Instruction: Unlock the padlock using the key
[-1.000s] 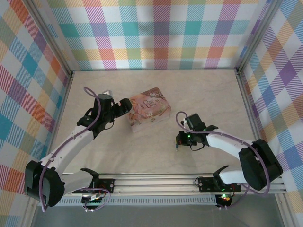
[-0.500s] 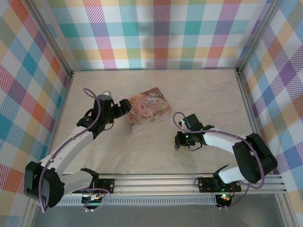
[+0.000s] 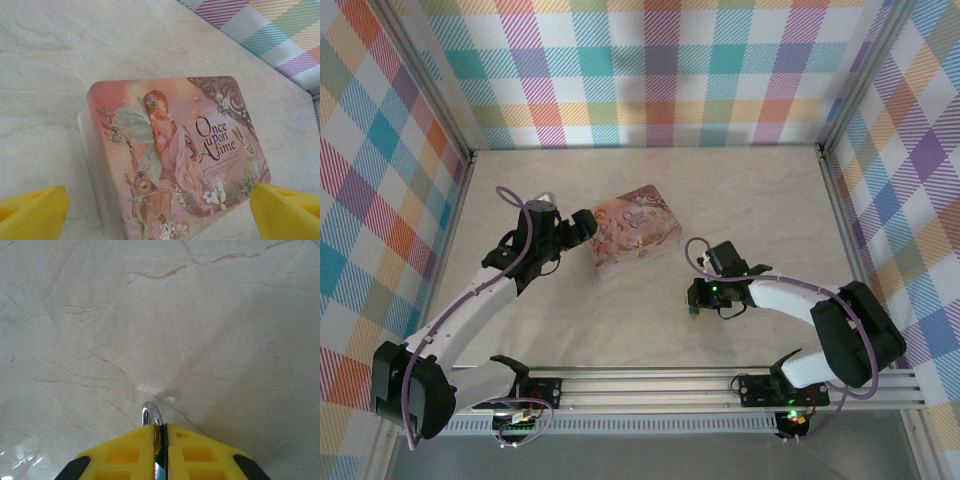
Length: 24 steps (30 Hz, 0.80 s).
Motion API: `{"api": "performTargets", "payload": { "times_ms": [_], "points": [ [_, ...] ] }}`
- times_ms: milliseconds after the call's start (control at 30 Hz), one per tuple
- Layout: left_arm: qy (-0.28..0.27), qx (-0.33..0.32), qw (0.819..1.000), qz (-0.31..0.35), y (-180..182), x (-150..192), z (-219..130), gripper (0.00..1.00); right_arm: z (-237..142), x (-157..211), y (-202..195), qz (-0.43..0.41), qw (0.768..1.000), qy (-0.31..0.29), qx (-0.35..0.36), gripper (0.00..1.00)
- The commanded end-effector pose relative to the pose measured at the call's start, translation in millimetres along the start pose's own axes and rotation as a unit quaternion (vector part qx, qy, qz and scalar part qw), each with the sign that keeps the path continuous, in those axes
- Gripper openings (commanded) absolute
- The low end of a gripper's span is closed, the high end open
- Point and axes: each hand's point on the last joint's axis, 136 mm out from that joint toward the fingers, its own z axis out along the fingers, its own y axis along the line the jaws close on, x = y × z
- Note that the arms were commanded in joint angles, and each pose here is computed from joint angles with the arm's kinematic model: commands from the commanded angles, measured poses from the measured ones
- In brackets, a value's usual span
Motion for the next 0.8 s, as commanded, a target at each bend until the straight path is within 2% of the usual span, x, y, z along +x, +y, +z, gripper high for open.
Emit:
{"api": "performTargets", "payload": {
  "times_ms": [0,133,333,467,633,767],
  "points": [
    [-0.006,-0.015,1.000,0.004,10.0,-0.3,-5.3,0.93,-10.2,-11.3,8.9,-0.021,1.000,-0.020,-0.002,0.13],
    [-0.009,-0.017,1.000,0.004,10.8,-1.3,-6.8,0.93,-20.2,-18.3,9.7,-0.036,0.999,-0.035,0.010,0.15],
    [-0.014,-0.019,1.000,0.005,11.4,-3.7,-9.0,0.93,-34.1,-28.0,11.0,-0.054,0.996,-0.060,0.023,0.27],
    [-0.022,-0.027,0.999,0.010,13.2,-7.9,-12.6,0.96,-46.5,-36.4,12.6,-0.070,0.994,-0.080,0.036,0.31],
    [-0.043,-0.061,0.997,0.020,23.8,-20.2,-23.8,1.00,-76.7,-61.6,18.6,-0.102,0.982,-0.149,0.057,0.41],
    [-0.092,-0.090,0.991,0.032,33.3,-45.5,-38.8,1.00,-108.9,-89.7,18.7,-0.131,0.960,-0.233,0.084,0.51]
  ]
}}
